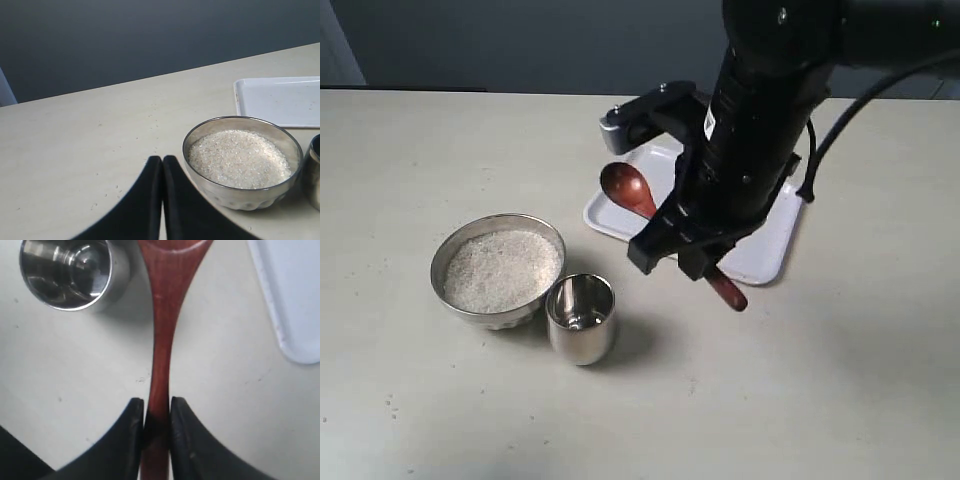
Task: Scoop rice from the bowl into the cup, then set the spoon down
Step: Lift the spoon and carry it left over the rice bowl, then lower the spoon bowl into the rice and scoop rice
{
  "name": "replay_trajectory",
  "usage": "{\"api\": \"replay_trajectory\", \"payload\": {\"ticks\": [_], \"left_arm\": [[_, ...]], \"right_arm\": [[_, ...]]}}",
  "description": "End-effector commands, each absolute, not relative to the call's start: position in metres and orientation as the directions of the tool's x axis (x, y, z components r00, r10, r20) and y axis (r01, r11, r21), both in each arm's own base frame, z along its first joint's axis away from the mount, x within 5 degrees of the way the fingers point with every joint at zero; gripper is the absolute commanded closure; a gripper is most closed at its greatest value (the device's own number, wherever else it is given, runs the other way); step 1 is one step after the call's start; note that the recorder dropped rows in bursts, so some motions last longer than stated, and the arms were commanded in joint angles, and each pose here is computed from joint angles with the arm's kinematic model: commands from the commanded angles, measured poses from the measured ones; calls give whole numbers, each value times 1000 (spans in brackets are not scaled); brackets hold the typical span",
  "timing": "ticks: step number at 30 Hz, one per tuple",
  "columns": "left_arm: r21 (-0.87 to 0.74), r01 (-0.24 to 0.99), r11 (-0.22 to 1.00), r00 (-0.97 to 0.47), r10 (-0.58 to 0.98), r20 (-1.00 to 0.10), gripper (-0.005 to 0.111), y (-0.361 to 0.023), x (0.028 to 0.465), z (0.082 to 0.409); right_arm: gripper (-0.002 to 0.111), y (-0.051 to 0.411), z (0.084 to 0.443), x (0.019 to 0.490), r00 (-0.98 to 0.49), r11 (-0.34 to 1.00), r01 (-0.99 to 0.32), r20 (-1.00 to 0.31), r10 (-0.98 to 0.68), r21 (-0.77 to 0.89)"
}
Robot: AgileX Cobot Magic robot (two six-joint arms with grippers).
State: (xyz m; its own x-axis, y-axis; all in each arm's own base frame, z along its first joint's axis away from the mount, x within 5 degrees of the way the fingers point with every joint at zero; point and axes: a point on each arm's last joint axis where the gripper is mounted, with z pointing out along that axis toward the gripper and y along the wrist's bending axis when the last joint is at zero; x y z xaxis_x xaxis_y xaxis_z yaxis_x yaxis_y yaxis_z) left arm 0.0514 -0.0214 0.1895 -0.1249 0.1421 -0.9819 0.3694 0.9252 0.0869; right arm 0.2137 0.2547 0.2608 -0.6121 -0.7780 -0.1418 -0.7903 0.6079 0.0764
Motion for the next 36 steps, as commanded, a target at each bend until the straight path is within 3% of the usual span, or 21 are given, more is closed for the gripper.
{"api": "replay_trajectory", "payload": {"ticks": [1,8,12,18,25,30,36], "left_arm": [[88,367,926,-105,135,-985,106,-21,51,192],[88,367,926,-105,135,-985,106,-21,51,192],[88,367,926,-105,135,-985,106,-21,51,192],[88,367,926,-105,135,-985,106,-21,51,192],[88,367,926,-105,135,-985,106,-21,51,192],[88,367,926,-105,135,-985,106,-21,51,192],[88,367,926,-105,135,-985,106,-21,51,192]], "right_arm": [[109,252,281,223,-504,518,-854,-172,-847,-50],[109,280,287,234,-317,342,-931,-181,-931,-128],[109,311,273,230,-162,181,-964,-109,-981,-197],[109,350,243,226,22,-57,-907,87,-996,-417],[109,372,223,208,158,-239,-854,207,-965,-462],[109,379,221,203,195,-311,-800,267,-944,-513],[109,380,225,209,155,-288,-757,267,-951,-586]]}}
